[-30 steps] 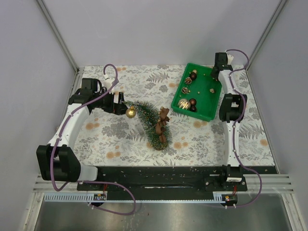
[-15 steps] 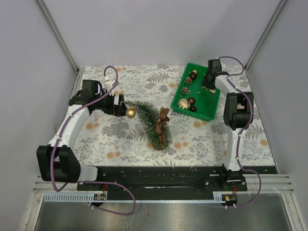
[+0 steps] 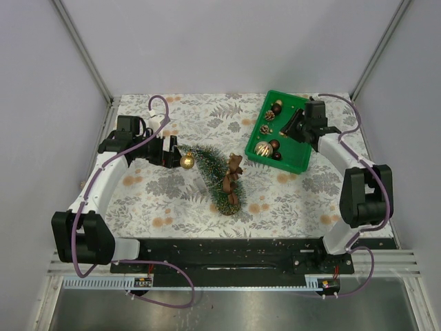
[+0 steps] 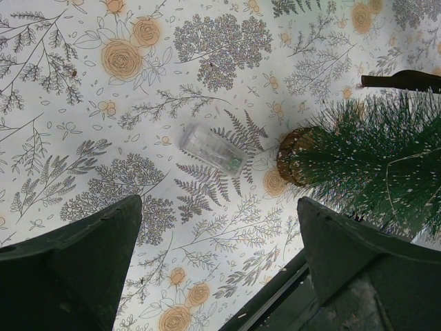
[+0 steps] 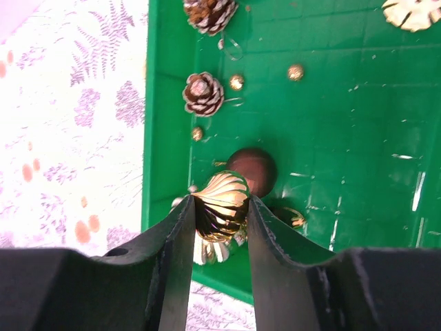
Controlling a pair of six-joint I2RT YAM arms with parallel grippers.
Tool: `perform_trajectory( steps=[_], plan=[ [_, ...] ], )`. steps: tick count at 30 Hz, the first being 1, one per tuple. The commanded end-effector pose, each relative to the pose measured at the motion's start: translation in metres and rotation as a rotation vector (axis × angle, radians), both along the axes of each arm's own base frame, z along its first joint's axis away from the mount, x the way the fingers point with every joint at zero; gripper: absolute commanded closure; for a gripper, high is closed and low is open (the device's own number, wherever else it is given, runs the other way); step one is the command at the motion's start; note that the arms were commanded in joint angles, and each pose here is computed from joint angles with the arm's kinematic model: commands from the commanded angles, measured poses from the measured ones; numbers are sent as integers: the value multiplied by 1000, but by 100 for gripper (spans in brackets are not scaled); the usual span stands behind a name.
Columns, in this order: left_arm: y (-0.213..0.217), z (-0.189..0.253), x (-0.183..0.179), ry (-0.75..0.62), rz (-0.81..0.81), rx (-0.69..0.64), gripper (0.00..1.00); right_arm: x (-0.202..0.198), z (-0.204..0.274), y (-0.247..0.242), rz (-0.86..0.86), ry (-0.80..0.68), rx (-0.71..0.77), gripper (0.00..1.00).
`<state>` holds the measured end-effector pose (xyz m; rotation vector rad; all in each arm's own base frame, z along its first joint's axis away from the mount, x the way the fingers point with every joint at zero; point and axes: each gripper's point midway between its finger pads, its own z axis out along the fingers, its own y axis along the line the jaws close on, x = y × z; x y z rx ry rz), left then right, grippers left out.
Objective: Decorate the small christmas tree
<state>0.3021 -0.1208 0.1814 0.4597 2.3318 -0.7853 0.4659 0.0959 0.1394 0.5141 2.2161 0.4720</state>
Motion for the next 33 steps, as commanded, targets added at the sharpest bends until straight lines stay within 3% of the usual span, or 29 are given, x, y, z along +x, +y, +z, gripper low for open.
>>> perform_trajectory(
  steps=[1, 7, 11, 21, 28, 33],
  plan=[
    [-3, 17, 5, -77, -18, -25, 1, -7, 43, 18, 51, -120, 120, 84],
    [-2, 18, 6, -81, -17, -23, 1, -33, 98, 45, 176, -238, 277, 84],
    [-4, 21, 6, -81, -23, -33, 1, -60, 160, 68, 305, -374, 388, 84],
    [-10, 49, 8, -133, -31, -76, 1, -144, 285, 134, 679, -610, 459, 83],
    [-22, 64, 3, -119, -64, -155, 1, -180, 308, 179, 884, -629, 466, 83],
    [-27, 67, 1, -123, -93, -172, 1, -191, 296, 193, 958, -555, 473, 83]
  ],
)
